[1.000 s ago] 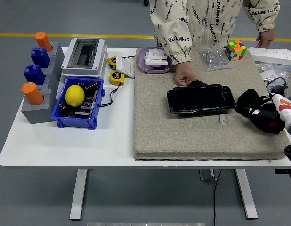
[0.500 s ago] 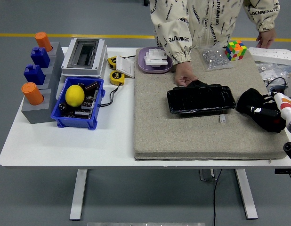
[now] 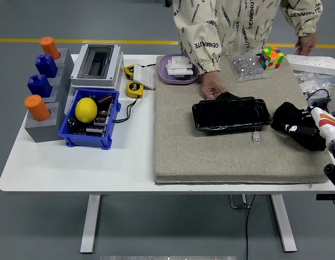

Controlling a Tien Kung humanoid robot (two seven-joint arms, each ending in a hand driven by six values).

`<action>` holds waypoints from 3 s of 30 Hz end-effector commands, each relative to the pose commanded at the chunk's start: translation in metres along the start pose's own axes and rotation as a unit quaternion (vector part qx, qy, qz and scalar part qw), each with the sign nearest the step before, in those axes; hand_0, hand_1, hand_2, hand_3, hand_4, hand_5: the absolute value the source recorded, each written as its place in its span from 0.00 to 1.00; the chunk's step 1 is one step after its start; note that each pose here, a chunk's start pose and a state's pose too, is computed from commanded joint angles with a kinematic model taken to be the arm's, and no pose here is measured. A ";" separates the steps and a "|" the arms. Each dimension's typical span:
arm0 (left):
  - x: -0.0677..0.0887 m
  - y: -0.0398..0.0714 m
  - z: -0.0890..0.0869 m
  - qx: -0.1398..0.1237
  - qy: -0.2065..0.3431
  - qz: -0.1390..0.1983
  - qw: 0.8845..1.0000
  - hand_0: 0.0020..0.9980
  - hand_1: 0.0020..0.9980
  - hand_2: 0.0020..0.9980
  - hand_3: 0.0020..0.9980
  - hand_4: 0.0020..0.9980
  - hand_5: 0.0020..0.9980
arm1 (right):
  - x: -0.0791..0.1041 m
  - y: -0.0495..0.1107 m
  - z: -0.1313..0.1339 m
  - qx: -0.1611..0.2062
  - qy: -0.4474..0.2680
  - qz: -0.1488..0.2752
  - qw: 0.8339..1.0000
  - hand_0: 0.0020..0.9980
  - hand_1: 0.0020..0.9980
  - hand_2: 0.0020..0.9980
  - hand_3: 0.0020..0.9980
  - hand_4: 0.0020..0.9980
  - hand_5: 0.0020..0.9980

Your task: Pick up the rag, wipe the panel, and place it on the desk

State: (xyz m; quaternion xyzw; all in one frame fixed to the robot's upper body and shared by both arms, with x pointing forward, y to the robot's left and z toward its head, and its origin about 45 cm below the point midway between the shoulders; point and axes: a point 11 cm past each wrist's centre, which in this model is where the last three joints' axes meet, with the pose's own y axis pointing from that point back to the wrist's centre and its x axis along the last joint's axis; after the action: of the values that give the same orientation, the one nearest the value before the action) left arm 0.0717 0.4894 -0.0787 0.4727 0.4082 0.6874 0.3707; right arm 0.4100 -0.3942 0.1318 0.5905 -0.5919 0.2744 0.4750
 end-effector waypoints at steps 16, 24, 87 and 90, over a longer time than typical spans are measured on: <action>-0.003 0.000 0.001 -0.001 0.002 -0.003 1.000 0.60 0.64 0.64 0.56 0.63 0.45 | 0.009 0.000 0.002 0.006 0.008 0.033 0.999 0.58 0.59 0.65 0.60 1.00 0.54; -0.003 0.000 0.002 -0.002 0.003 -0.003 1.000 0.61 0.64 0.64 0.56 0.63 0.45 | 0.004 0.002 0.008 -0.002 0.010 0.027 1.000 0.56 0.58 0.64 0.61 1.00 0.51; -0.004 0.000 0.001 -0.001 -0.001 -0.004 1.000 0.61 0.64 0.64 0.56 0.63 0.45 | -0.006 0.001 0.007 -0.016 0.014 0.053 0.998 0.27 0.39 0.45 0.46 1.00 0.23; -0.004 0.000 0.002 -0.002 -0.001 -0.004 1.000 0.61 0.64 0.64 0.56 0.63 0.45 | -0.003 0.000 0.007 -0.016 0.018 0.057 0.998 0.25 0.32 0.39 0.40 0.99 0.11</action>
State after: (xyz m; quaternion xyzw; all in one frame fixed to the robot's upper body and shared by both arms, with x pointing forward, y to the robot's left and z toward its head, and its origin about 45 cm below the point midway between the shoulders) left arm 0.0748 0.4862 -0.0795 0.4709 0.4083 0.6861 0.3751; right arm 0.4076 -0.3989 0.1260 0.5433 -0.6199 0.3020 0.4788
